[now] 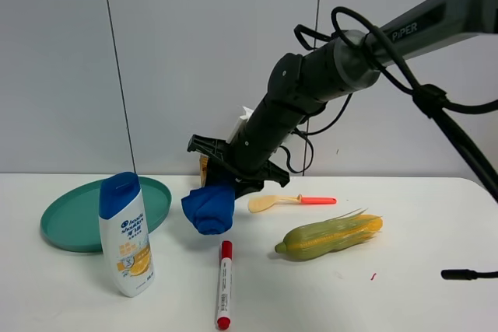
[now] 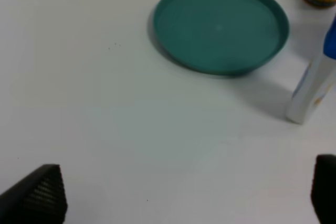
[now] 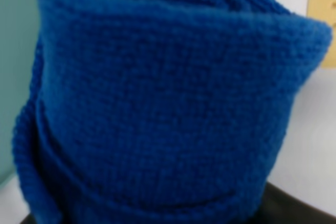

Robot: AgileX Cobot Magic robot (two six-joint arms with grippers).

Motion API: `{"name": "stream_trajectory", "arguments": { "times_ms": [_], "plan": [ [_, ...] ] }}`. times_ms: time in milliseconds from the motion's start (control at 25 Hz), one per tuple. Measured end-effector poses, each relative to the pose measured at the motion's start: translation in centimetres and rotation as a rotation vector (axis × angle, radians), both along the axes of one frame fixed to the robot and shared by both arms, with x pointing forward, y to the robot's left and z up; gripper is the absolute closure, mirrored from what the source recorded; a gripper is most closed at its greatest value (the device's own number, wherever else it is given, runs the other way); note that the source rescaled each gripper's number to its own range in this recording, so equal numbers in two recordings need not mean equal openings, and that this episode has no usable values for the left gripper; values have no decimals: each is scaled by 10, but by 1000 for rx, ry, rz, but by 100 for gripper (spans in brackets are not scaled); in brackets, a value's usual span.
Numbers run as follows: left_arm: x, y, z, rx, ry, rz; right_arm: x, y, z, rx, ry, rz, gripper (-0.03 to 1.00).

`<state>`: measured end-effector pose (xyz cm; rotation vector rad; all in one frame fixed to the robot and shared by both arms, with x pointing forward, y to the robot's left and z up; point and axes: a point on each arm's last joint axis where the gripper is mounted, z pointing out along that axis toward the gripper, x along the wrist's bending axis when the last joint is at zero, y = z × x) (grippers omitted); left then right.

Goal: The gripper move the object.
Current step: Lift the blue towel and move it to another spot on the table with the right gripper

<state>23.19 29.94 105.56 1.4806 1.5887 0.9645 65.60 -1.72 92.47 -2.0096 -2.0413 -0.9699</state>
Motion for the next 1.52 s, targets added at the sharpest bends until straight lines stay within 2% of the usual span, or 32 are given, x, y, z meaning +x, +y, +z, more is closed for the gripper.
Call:
{"name": "stream_trajectory", "arguments": {
  "times_ms": [480, 720, 1520],
  "plan": [
    [0, 0, 0, 0, 0, 0, 7, 8, -24, 51, 35, -54, 97],
    [0, 0, 0, 0, 0, 0, 15, 14, -25, 81, 29, -59, 97],
    [0, 0, 0, 0, 0, 0, 12, 19, -31, 84, 68, -59, 96]
  ]
}}
